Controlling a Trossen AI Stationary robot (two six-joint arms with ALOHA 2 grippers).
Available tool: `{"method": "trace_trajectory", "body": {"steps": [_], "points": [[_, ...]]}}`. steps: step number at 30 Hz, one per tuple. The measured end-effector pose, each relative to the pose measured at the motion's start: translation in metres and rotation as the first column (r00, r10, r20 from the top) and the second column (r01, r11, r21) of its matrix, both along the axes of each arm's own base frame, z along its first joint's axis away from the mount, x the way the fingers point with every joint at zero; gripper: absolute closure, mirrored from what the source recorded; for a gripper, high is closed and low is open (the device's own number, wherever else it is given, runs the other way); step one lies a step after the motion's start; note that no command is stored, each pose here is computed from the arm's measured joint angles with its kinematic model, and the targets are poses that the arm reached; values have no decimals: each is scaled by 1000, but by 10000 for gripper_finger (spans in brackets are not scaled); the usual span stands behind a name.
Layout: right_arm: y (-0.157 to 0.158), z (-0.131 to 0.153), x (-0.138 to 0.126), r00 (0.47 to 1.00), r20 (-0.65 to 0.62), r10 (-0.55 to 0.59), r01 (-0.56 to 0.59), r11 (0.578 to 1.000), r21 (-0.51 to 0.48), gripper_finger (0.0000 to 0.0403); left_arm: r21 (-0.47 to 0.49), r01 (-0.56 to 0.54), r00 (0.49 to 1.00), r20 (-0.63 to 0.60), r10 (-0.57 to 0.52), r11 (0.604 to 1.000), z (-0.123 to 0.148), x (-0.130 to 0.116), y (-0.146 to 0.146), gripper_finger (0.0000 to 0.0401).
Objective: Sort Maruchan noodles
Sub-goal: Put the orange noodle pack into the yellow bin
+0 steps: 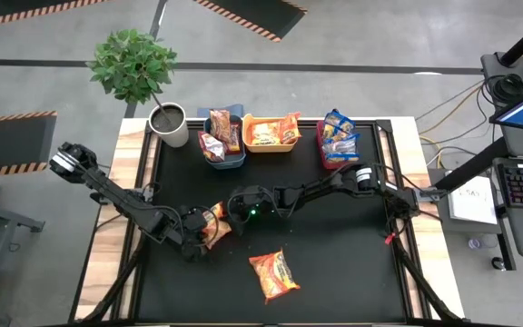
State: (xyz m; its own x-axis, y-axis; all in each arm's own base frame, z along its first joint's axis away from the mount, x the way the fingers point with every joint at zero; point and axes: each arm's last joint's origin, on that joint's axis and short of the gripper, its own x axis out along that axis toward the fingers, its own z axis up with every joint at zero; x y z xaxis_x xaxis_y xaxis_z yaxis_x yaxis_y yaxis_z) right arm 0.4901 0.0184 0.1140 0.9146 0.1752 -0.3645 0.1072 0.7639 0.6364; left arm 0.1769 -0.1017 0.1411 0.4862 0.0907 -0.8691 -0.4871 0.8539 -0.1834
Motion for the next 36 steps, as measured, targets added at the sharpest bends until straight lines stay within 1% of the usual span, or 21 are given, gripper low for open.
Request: {"method": "trace_trajectory", "body": {"steps": [4,8,11,15,19,22,25,29,31,33,36], "points": [[0,1,0,1000,9,14,-14,1000,-9,344,7,0,1000,7,0,1000,0,0,0,363],[1,1,0,999,15,31,-30,999,-43,386,12,12,1000,10,-12,1000,0,0,-1,363],[1,2,-1,999,-4,42,-42,998,-51,391,21,37,999,21,-37,999,3,-1,-4,363],[0,9,-4,997,-36,66,-69,994,-81,394,37,77,995,60,-79,996,12,1,-9,363],[-1,19,-8,994,-75,80,-88,989,-117,395,91,119,987,94,-127,989,24,1,-12,363],[-1,28,-13,989,-119,91,-109,982,-154,395,138,159,975,136,-178,978,38,2,-12,363],[-1,39,-19,983,-152,103,-130,975,-182,395,204,207,952,184,-245,957,53,2,-11,363],[-3,62,-29,977,-186,104,-145,964,-223,395,329,237,910,256,-328,914,77,-1,-7,363],[-5,74,-36,971,-215,100,-153,958,-244,395,407,220,890,287,-353,887,87,-3,-4,363],[-7,87,-44,968,-243,65,-134,950,-281,395,480,185,874,318,-367,858,95,-5,0,363],[-13,109,-57,963,-271,9,-100,940,-325,395,568,127,870,330,-367,813,99,-10,6,363]]}}
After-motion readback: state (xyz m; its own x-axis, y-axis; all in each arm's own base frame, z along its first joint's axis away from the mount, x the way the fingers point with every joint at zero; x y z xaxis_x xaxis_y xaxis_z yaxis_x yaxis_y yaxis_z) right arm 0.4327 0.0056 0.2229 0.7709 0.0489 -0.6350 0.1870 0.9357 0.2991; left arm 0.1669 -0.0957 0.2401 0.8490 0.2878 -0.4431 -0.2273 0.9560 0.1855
